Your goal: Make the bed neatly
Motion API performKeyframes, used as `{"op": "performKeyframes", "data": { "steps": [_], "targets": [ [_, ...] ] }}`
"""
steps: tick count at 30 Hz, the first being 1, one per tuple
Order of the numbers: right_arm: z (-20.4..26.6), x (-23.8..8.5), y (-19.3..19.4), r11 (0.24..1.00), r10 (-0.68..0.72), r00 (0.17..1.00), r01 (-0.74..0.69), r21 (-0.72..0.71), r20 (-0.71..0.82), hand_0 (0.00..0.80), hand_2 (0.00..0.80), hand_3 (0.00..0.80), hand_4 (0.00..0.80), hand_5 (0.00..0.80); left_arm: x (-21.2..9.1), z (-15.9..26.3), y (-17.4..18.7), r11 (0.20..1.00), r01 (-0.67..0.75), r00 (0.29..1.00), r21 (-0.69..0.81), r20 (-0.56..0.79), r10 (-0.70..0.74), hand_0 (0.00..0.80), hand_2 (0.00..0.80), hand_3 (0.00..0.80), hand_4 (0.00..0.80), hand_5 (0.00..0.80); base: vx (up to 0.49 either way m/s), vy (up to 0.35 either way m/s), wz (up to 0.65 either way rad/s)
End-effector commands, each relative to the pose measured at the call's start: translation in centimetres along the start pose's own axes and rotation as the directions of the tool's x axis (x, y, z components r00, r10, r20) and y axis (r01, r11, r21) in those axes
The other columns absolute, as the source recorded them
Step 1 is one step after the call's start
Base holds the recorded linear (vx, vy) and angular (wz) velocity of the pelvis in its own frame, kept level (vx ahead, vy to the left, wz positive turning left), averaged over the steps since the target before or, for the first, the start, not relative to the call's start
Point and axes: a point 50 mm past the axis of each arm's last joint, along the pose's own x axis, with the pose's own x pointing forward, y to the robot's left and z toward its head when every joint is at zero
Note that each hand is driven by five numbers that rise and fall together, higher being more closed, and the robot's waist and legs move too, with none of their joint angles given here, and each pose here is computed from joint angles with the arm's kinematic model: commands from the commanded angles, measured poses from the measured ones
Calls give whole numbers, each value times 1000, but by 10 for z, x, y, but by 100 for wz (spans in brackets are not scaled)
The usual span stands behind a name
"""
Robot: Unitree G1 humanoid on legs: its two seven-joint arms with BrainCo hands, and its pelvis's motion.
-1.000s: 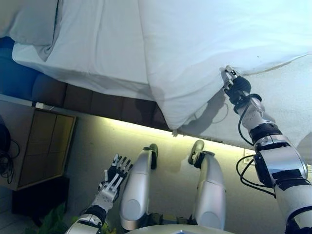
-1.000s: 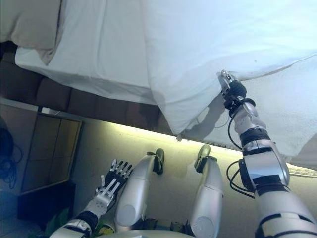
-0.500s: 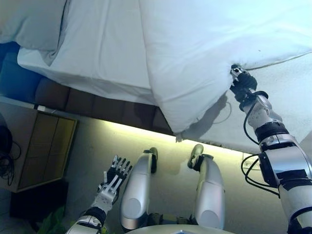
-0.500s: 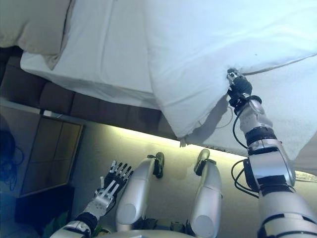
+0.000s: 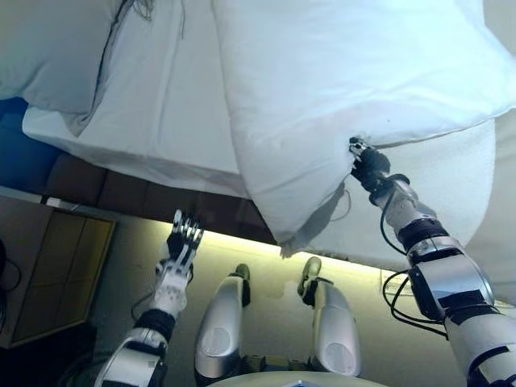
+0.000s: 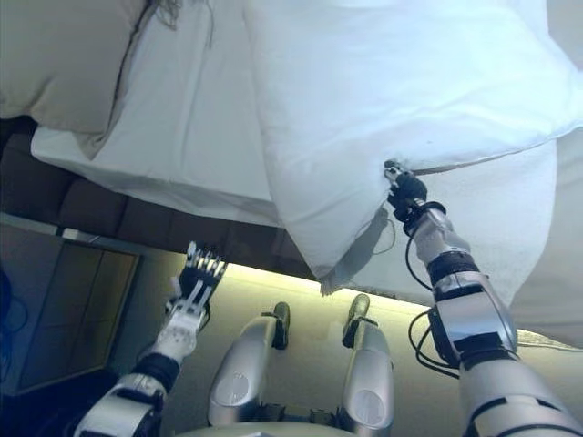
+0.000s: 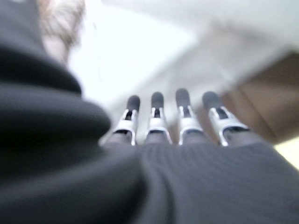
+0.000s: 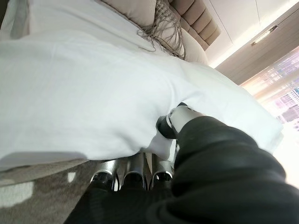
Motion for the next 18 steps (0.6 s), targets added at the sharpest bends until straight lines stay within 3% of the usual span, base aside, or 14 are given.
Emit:
{"op": "performKeyframes", "data": {
  "steps": [1, 10, 18],
  "targets": [
    [19, 10, 49, 975, 220, 971, -220, -14, 96, 800, 800, 800, 800, 800, 4, -20, -20, 986, 122, 980, 114, -173, -101, 0, 0, 0, 0, 0, 30, -21, -9],
    [27, 18, 92, 951, 310, 943, -308, -38, 122, 800, 800, 800, 800, 800, 15, -60, -54, 993, 119, 888, -3, -448, -108, 0, 0, 0, 0, 0, -37, -88, -7],
    [21, 22, 119, 929, 369, 921, -371, -8, 123, 800, 800, 800, 800, 800, -5, -108, -41, 969, -209, 737, -129, -672, 69, 0, 0, 0, 0, 0, 8, -120, -1]
  ]
}}
